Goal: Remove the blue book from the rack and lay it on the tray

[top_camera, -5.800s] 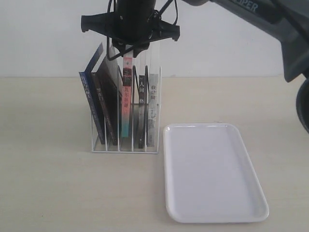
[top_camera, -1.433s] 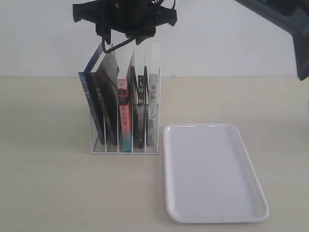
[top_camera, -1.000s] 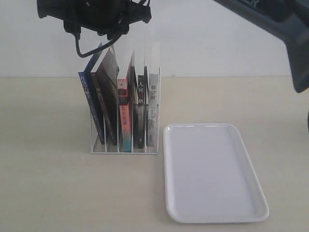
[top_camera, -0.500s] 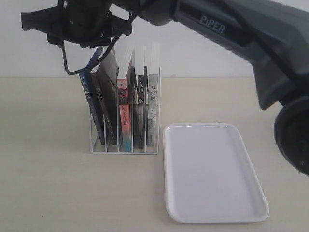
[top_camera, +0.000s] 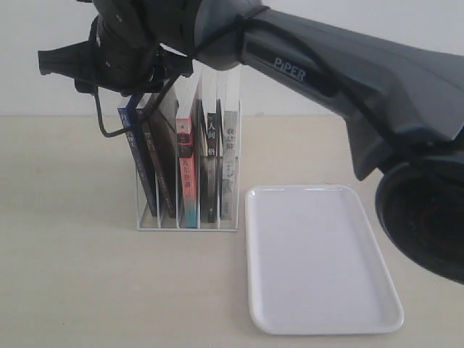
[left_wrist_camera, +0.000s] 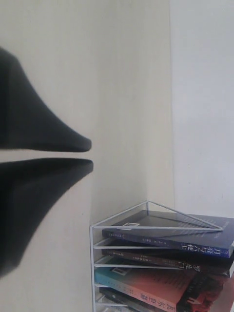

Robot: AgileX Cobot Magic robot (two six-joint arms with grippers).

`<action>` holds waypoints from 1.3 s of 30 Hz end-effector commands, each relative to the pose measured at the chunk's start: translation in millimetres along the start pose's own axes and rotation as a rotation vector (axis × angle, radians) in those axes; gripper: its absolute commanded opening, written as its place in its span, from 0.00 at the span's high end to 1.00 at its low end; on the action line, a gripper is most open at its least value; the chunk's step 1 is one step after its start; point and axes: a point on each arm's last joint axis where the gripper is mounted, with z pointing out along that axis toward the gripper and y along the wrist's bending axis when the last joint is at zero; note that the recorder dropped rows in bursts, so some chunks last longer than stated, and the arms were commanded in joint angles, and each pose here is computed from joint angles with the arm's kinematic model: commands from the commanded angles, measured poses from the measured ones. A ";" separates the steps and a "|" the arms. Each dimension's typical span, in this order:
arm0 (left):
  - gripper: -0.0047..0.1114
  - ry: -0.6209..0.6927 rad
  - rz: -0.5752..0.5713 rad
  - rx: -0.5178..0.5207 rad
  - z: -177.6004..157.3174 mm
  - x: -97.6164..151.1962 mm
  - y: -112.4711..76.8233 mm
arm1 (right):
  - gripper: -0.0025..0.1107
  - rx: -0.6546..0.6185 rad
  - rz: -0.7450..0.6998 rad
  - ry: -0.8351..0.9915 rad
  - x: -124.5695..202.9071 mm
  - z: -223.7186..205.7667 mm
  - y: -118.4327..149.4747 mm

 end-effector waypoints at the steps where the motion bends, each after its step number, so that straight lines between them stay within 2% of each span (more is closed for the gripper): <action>1: 0.92 -0.001 -0.007 -0.002 0.1 0.9 0.1 | 0.49 0.005 0.012 -0.008 -1.1 1.6 -1.7; 21: 0.92 -0.001 -0.007 -0.002 0.1 0.9 0.1 | 0.49 0.067 0.021 0.017 3.5 12.4 -12.2; 30: 0.92 -0.001 -0.007 -0.002 0.1 0.9 0.1 | 0.71 0.077 0.019 0.029 8.4 20.1 -13.1; 39: 0.92 -0.001 -0.007 -0.002 0.1 0.9 0.1 | 0.71 0.081 0.018 0.031 8.7 20.0 -13.5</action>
